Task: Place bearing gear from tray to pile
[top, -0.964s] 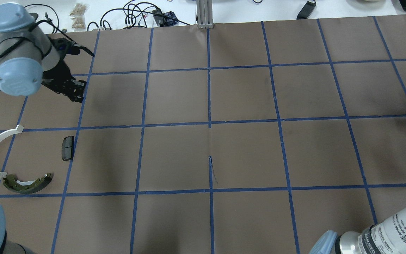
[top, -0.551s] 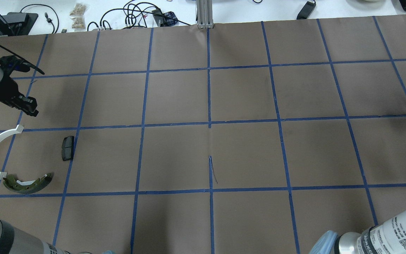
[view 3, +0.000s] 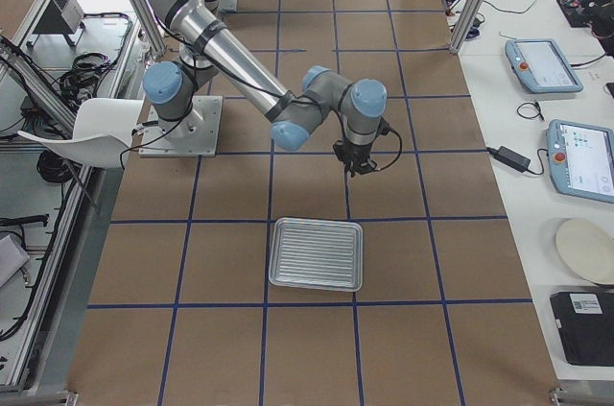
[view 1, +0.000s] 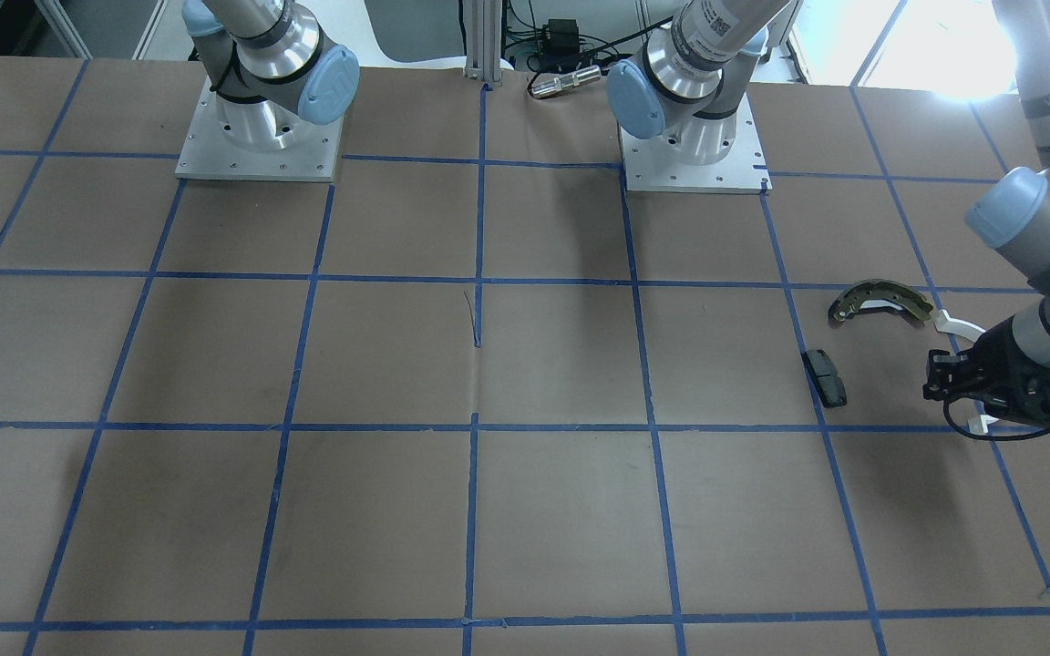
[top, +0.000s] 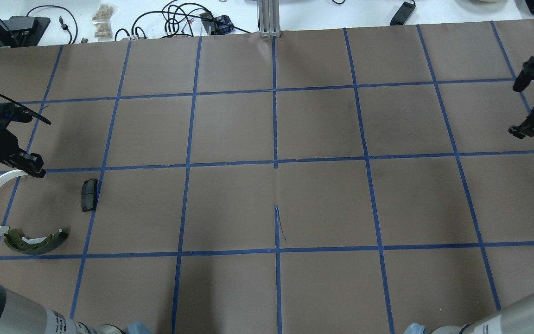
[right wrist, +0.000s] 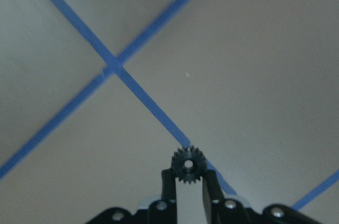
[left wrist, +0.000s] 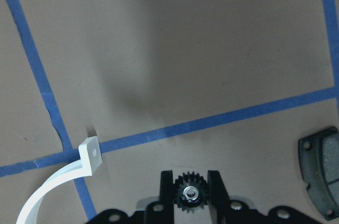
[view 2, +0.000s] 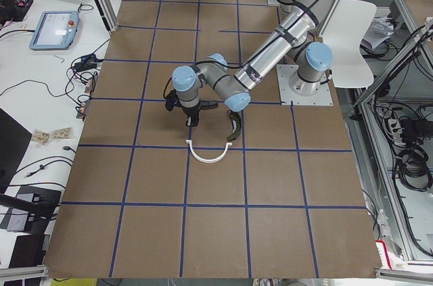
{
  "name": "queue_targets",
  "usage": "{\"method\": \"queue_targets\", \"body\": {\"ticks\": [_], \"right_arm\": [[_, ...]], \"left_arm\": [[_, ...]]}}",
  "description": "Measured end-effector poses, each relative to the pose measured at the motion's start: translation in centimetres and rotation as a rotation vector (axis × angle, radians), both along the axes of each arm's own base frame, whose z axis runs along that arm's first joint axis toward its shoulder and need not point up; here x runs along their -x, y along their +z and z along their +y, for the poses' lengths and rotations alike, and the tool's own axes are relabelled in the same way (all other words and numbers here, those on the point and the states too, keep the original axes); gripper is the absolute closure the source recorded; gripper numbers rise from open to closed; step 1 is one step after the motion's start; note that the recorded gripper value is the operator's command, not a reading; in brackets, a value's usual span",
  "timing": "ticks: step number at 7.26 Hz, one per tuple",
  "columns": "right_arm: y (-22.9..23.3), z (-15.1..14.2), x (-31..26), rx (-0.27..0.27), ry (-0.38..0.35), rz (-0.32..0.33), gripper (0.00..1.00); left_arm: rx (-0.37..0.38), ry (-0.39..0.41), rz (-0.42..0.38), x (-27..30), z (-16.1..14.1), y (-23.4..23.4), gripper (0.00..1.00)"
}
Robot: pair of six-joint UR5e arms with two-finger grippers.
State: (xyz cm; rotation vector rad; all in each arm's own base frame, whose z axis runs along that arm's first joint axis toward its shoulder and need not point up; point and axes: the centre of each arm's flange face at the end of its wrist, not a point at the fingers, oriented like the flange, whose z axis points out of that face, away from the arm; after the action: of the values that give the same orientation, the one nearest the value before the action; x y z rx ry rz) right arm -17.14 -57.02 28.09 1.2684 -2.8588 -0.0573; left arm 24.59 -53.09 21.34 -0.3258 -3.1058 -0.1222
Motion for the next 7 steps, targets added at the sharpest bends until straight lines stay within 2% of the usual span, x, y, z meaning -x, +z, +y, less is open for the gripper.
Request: {"method": "queue_targets", "body": {"ticks": [1, 2, 4, 5, 6, 7], "right_arm": [[0.6, -0.8, -7.0, -0.006, -0.062, -0.003, 0.91], [0.9, -1.2, -14.4, -0.003, -0.139, 0.000, 0.92], [0.6, -0.1, -28.9, 0.014, -0.341, 0.004, 0.92], [0.1, 0.9, -35.3, 0.038, -0.443, -0.021, 0.92], [-0.9, 1.8, -41.0, 0.061, -0.531, -0.080, 0.92], [-2.9, 2.7, -46.0, 0.067, -0.579, -0.132, 0.92]], "left_arm": [[-0.005, 0.006, 0.006, 0.6, 1.0, -0.6, 0.00], [-0.003, 0.009, 0.001, 0.9, 1.5, -0.7, 0.00], [0.017, 0.003, -0.024, 1.2, 1.4, 0.5, 0.00], [0.037, -0.007, -0.040, 1.7, 0.6, 1.8, 0.00], [0.061, -0.022, -0.058, 3.1, -0.8, 3.4, 0.00], [0.080, -0.033, -0.067, 5.2, -2.0, 4.6, 0.00]]}}
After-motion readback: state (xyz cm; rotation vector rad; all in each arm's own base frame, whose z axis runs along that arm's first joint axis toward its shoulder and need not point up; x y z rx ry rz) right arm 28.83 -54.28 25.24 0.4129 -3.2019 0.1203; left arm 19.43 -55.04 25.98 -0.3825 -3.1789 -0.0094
